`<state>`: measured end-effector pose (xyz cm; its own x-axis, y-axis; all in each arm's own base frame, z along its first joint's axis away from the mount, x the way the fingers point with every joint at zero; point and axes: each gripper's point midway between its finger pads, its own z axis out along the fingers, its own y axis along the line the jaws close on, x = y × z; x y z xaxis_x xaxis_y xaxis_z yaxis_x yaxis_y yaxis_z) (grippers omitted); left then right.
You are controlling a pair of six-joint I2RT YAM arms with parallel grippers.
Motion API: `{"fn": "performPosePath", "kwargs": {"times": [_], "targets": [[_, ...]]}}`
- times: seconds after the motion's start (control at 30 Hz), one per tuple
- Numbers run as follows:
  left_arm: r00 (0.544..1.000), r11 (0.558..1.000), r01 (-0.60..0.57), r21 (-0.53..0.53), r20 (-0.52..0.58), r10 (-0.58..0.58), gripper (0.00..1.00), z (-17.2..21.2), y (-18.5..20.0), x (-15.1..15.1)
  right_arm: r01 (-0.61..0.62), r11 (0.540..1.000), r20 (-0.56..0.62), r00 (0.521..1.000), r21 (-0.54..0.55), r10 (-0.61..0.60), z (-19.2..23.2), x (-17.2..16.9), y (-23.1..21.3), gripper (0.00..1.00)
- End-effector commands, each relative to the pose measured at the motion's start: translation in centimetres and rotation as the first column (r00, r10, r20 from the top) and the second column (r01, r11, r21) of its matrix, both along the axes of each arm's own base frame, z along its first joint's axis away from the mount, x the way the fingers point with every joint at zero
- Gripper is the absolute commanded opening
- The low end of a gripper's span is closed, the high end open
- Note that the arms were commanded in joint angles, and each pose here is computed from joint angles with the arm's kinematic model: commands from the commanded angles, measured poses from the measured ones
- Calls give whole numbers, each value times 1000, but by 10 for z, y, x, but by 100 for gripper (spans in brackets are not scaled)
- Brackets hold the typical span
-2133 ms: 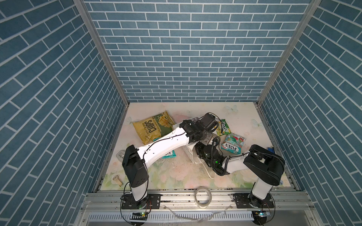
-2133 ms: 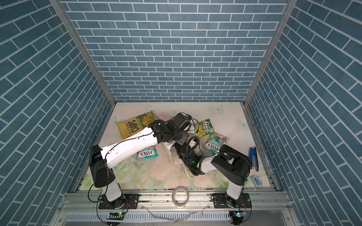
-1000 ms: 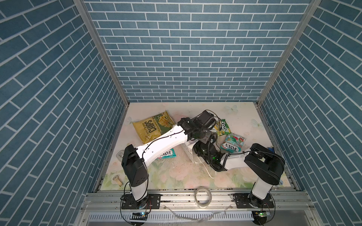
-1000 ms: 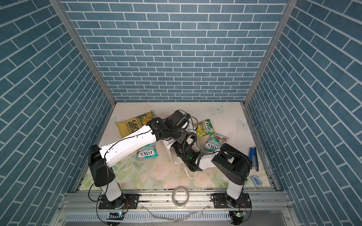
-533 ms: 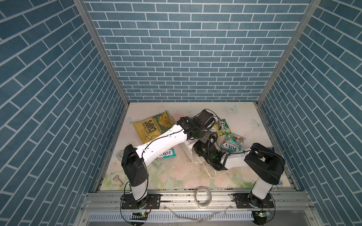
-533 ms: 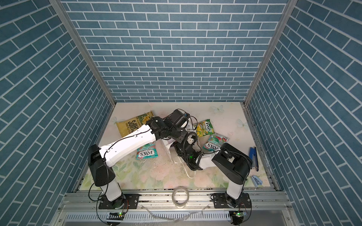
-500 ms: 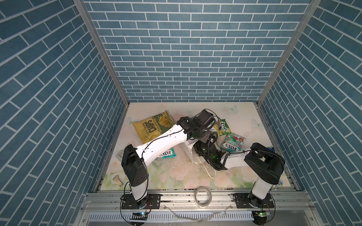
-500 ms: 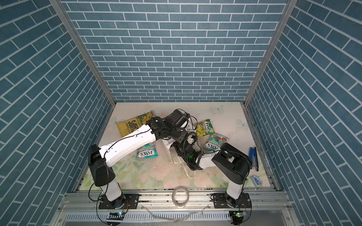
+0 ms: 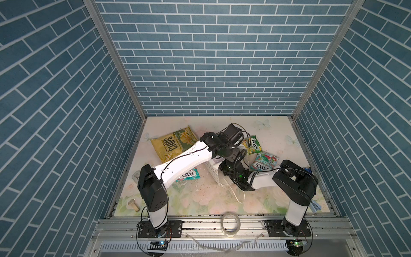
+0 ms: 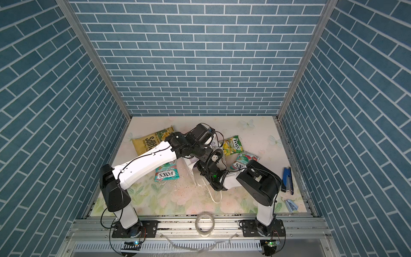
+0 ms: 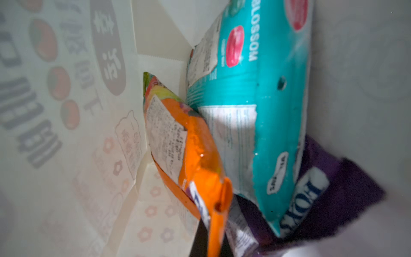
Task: Take the snacks out of the paper bag
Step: 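Close the right gripper on the orange Fox's Fruits packet inside the bag, then pull the orange packet out of the bag with the right gripper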
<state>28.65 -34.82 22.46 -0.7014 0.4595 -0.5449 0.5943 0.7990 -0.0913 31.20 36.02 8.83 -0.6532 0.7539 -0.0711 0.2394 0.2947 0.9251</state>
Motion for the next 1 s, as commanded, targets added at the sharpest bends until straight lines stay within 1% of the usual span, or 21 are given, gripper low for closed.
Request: {"fn": "performPosePath", "kwargs": {"times": [0.0, 0.27, 0.53, 0.8, 0.97], "targets": [[1000, 999, 6, -35, 0, -6, 0, 19, 5, -3, 0, 1000, 37, 999, -14, 1, 14, 3, -2, 0], [1000, 999, -23, -25, -6, 23, 0, 17, 15, 7, 8, 1000, 79, 997, -20, -7, 33, -7, -22, 0], [999, 999, -45, -18, 17, 45, 0, 19, 20, 16, -7, 996, 112, 994, -88, 17, 51, -22, -44, 0], [997, 998, -65, -3, 36, 65, 0, 17, 23, 23, -79, 989, 92, 992, -125, 91, 62, -47, -62, 0], [997, 997, -71, 2, 39, 71, 0, 14, 24, 24, -145, 979, 83, 984, -141, 157, 71, -64, -72, 0]]}}
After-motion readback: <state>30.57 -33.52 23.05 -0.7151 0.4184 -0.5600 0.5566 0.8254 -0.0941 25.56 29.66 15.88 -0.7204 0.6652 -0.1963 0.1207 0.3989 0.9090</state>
